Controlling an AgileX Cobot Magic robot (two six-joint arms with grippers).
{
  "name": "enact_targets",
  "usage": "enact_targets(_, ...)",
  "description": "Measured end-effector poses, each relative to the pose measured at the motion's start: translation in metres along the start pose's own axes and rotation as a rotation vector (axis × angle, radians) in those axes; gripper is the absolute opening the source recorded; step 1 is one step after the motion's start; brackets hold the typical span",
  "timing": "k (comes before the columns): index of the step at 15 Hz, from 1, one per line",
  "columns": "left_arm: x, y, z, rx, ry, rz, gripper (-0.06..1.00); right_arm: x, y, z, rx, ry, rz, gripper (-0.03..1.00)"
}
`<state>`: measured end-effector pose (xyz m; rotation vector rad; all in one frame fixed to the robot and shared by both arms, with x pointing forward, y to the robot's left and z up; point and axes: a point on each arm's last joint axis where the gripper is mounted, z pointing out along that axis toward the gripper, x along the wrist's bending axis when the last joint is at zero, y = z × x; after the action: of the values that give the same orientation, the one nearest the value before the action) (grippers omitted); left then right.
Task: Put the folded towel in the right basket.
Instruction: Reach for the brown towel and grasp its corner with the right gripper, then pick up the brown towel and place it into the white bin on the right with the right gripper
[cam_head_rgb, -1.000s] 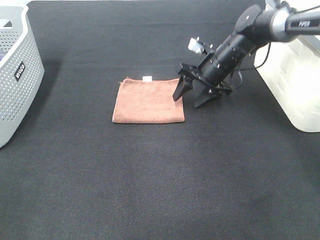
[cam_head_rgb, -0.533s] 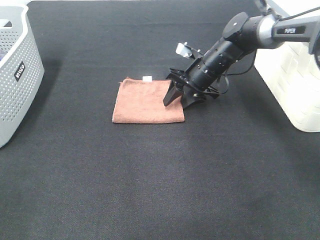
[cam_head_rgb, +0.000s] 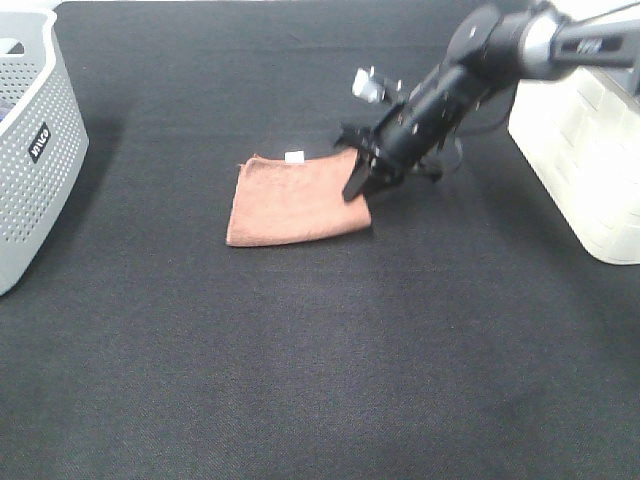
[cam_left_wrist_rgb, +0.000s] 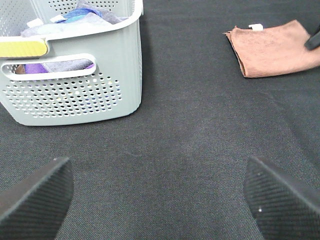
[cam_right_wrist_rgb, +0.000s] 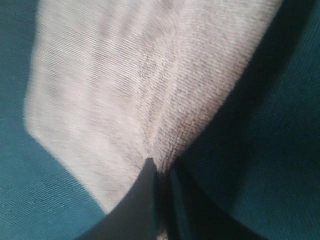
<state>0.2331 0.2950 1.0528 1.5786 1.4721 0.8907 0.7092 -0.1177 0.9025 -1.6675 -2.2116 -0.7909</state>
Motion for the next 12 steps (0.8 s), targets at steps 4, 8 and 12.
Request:
enact_targets(4, 0.0, 0.0, 0.0, 0.0, 0.0, 0.0, 0.88, 0.028, 0.007, -0.046, -0.047, 0.007, -0.068, 0.01)
enact_targets(8, 0.0, 0.0, 0.0, 0.0, 0.0, 0.0, 0.88, 0.066, 0.007, -0.111, -0.118, -0.013, -0.169, 0.01)
enact_targets(12, 0.0, 0.0, 0.0, 0.0, 0.0, 0.0, 0.88, 0.09, 0.001, -0.161, -0.186, -0.068, -0.246, 0.01)
